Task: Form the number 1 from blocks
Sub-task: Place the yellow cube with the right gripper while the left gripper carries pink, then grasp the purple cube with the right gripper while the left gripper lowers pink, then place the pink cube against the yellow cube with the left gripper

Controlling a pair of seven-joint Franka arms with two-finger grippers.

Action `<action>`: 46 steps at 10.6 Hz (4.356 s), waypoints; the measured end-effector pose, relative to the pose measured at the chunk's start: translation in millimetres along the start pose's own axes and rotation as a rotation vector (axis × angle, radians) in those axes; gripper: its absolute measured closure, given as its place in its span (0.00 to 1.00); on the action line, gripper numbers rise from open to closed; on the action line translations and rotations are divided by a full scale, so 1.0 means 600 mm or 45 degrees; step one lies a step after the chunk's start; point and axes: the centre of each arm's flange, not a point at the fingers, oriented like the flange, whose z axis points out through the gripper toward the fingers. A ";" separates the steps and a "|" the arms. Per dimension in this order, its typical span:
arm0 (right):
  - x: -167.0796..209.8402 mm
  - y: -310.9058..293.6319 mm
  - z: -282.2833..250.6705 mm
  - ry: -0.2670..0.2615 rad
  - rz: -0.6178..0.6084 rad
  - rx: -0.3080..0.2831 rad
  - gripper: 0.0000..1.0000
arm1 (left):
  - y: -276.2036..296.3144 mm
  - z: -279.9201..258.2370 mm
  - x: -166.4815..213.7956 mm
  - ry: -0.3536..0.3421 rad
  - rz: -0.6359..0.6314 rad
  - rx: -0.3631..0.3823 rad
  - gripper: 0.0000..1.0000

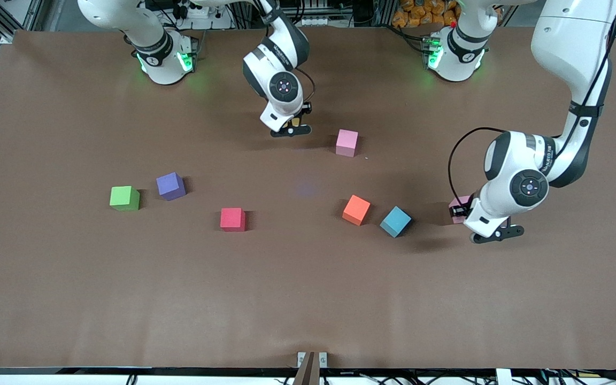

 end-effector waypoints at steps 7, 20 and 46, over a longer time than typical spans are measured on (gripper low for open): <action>0.043 0.038 -0.087 0.021 0.055 0.050 0.00 | 0.138 -0.021 -0.064 -0.020 -0.094 -0.049 0.38; 0.305 0.594 -0.259 0.139 -0.221 -0.099 0.00 | 0.622 0.013 -0.493 -0.177 0.131 -0.109 0.38; 0.349 0.659 -0.172 0.051 -0.436 -0.146 0.00 | 0.745 0.104 -0.598 -0.117 0.147 -0.013 0.00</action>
